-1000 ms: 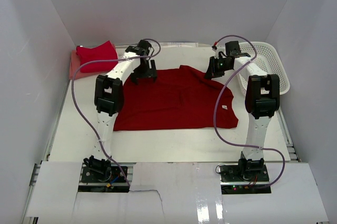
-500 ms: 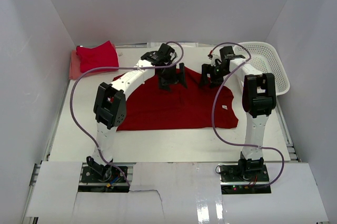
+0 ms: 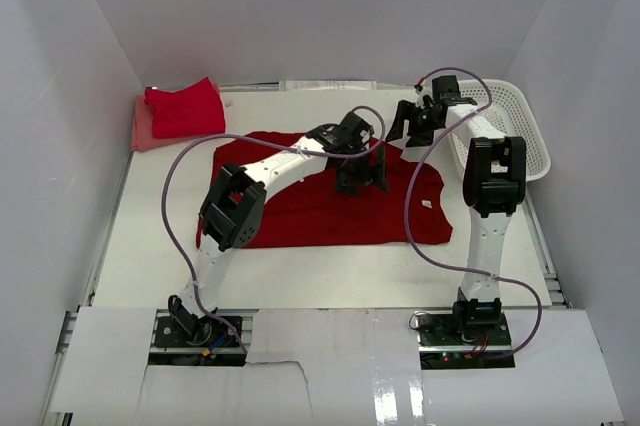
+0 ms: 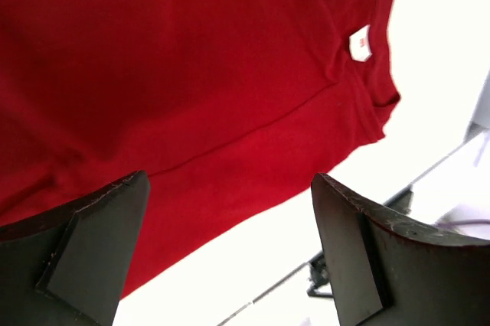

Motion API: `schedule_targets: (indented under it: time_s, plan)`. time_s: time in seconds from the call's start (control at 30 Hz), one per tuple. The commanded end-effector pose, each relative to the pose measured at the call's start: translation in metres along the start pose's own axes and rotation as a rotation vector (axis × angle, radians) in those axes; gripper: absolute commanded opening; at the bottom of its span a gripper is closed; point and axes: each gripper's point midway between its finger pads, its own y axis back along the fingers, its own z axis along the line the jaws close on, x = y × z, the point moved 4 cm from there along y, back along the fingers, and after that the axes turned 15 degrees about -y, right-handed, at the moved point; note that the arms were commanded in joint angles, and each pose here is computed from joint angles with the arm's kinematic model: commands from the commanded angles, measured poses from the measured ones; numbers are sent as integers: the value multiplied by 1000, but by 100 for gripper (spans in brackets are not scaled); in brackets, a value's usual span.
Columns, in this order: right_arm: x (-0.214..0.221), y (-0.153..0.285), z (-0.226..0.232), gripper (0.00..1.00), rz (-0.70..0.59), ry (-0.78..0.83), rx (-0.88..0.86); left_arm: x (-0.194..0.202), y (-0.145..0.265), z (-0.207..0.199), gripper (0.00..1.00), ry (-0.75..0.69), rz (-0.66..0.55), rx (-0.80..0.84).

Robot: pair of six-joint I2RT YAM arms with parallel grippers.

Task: Fold and stack the t-shirts
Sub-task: Grap the side of the flattened tshirt furthest away from the robot with both arms

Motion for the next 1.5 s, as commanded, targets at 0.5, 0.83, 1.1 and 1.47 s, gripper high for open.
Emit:
schedule_targets:
  time_s: [0.5, 0.83, 1.1, 1.47]
  plan:
    - [-27, -28, -5, 35, -14, -129, -143, 6, -52, 37, 98, -24, -4, -234]
    - [-25, -26, 2, 45, 59, -130, -201, 12, -58, 57, 98, -21, 51, -366]
    - [-14, -22, 4, 43, 92, -118, -221, 34, -62, 85, 98, -31, 141, -515]
    - [-17, -18, 11, 8, 85, -96, -265, 86, -73, 108, 98, -54, 305, -574]
